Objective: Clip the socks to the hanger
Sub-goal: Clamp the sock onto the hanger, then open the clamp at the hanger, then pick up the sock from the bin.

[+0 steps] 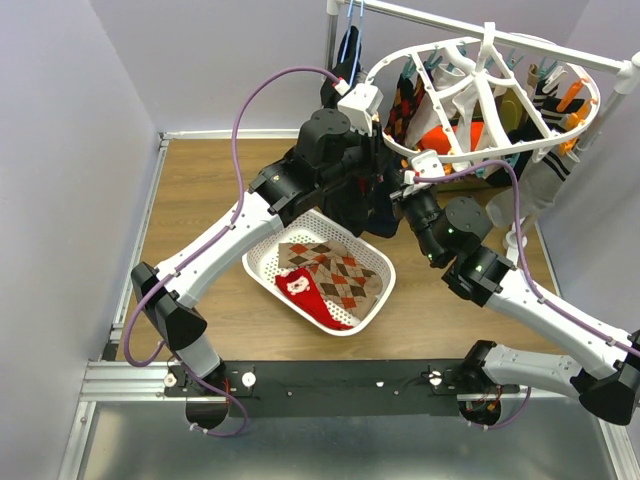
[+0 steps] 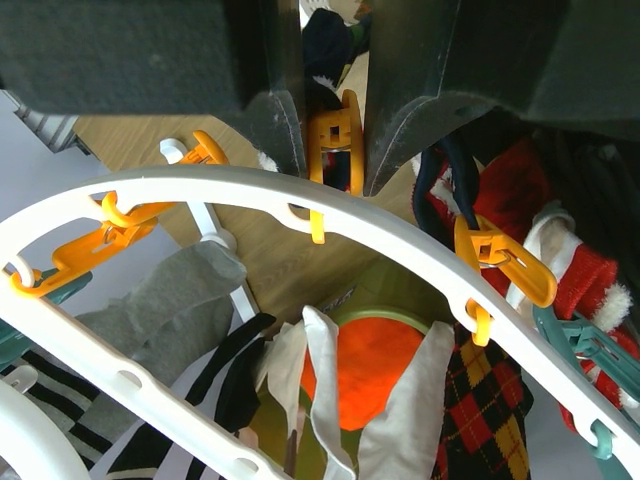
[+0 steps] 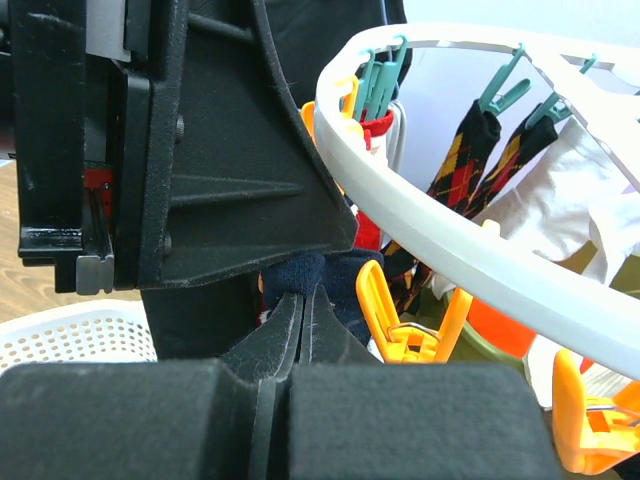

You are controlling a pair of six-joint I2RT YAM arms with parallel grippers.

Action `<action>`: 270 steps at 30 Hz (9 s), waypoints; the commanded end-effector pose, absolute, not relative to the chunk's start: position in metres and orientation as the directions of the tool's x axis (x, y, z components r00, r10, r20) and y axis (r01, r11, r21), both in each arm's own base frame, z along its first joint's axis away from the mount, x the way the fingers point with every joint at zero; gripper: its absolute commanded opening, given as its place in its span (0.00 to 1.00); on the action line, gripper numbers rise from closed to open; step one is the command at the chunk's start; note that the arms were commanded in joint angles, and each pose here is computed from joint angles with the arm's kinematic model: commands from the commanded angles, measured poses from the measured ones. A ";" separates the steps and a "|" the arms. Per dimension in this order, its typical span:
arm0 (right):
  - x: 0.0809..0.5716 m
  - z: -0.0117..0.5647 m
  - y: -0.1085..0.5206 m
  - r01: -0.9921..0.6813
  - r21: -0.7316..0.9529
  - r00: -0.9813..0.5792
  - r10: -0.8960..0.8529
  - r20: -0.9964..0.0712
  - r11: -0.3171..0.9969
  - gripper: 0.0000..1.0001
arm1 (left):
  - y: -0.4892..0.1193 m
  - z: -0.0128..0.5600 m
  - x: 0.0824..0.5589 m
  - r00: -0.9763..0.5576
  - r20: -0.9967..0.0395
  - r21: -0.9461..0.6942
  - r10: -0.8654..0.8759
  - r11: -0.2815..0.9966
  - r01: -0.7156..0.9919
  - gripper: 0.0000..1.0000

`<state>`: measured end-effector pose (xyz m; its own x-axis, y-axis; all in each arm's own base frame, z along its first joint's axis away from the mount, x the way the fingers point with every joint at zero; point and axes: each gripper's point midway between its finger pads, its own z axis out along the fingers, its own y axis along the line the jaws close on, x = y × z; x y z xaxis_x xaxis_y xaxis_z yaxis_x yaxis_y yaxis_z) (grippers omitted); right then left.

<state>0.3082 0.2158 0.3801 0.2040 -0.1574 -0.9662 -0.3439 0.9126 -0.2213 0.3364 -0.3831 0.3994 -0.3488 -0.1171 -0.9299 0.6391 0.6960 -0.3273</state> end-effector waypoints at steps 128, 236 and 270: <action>0.233 0.290 0.195 -0.500 0.115 -0.197 0.017 -0.980 0.858 0.75 | -0.397 0.464 0.312 -0.234 -0.953 -0.298 -0.192 0.722 0.624 0.26; 0.231 0.256 0.281 -0.776 -0.149 -0.063 -0.310 -0.949 0.613 0.01 | -0.394 0.440 0.313 -0.311 -0.944 -0.306 -0.113 0.659 0.688 0.00; 0.240 0.088 0.357 -0.653 0.033 -0.637 -0.524 -0.566 0.757 0.50 | -0.399 0.436 0.314 -0.325 -0.938 -0.322 -0.120 0.646 0.692 0.00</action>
<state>0.2441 0.3525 0.1107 -0.5376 -0.5672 -0.6240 -0.7517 0.6577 0.0498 0.3162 -0.3993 0.4298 -0.3271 -0.1072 -0.9389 0.6799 0.6634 -0.3126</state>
